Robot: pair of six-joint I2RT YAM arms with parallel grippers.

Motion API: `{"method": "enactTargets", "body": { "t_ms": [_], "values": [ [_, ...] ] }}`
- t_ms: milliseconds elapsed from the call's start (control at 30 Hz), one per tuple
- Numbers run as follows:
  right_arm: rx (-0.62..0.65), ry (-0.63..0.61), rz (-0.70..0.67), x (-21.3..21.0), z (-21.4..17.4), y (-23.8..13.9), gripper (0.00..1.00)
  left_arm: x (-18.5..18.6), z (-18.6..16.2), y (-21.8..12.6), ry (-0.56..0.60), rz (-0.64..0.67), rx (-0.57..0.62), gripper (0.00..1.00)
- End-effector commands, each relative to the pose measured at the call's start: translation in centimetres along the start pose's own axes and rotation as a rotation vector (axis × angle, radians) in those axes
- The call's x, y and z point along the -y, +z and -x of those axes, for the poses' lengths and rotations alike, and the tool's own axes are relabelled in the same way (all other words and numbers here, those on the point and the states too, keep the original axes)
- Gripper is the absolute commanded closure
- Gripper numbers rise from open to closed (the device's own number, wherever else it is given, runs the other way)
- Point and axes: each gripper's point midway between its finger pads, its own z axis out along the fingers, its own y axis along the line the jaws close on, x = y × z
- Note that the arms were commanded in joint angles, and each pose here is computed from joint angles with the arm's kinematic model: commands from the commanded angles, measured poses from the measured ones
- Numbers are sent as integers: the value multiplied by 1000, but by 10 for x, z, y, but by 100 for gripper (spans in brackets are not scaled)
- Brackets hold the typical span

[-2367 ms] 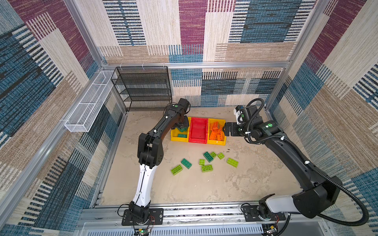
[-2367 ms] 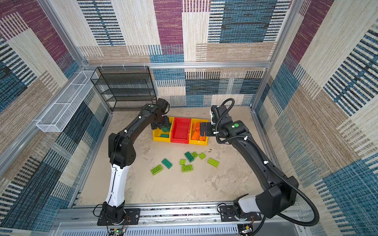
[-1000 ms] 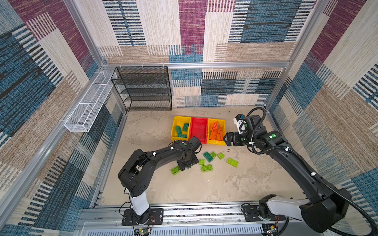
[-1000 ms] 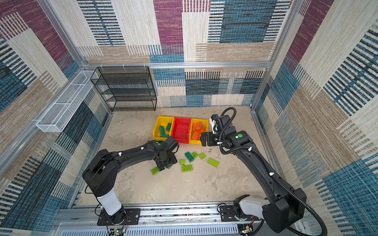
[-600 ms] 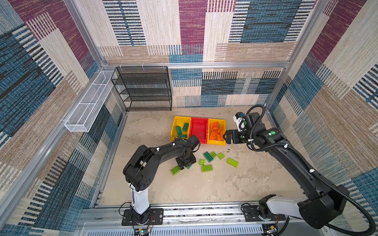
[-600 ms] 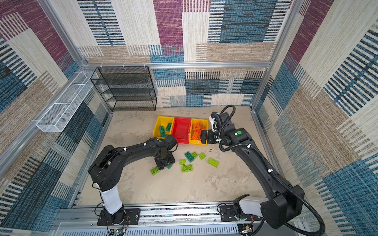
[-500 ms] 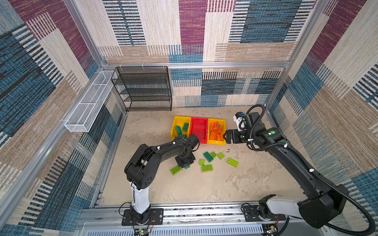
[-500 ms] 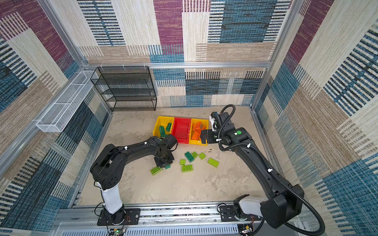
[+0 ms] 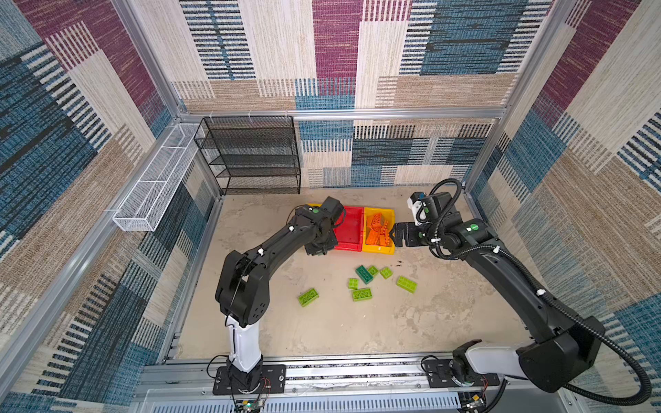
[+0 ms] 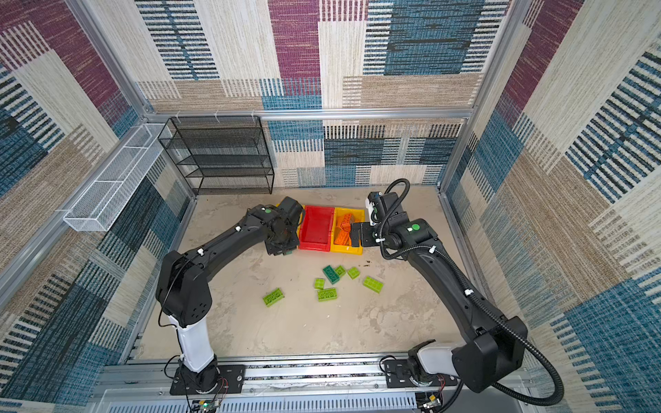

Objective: Sort the legos into containers by color
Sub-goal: 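Grasp the dark-green brick and release it into the yellow bin nearest the left arm, then withdraw the left arm while the right gripper grasps a dark-green brick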

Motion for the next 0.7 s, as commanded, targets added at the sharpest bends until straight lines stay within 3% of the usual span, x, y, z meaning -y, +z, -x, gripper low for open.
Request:
{"method": "enactTargets", "body": {
  "t_ms": [0, 233, 367, 467, 667],
  "values": [
    [32, 21, 1, -2, 10, 3, 0, -11, 36, 1, 83, 51, 47, 75],
    [32, 60, 0, -2, 15, 10, 0, 9, 88, 39, 137, 37, 58, 69],
    [28, 77, 1, -3, 14, 12, 0, 19, 96, 59, 149, 23, 29, 37],
    [-7, 69, 48, -11, 7, 18, 0, 23, 101, 56, 148, 1, 42, 19],
    [-122, 7, 124, -38, -25, 47, 0, 13, 99, 23, 130, -40, 108, 12]
  ]
}}
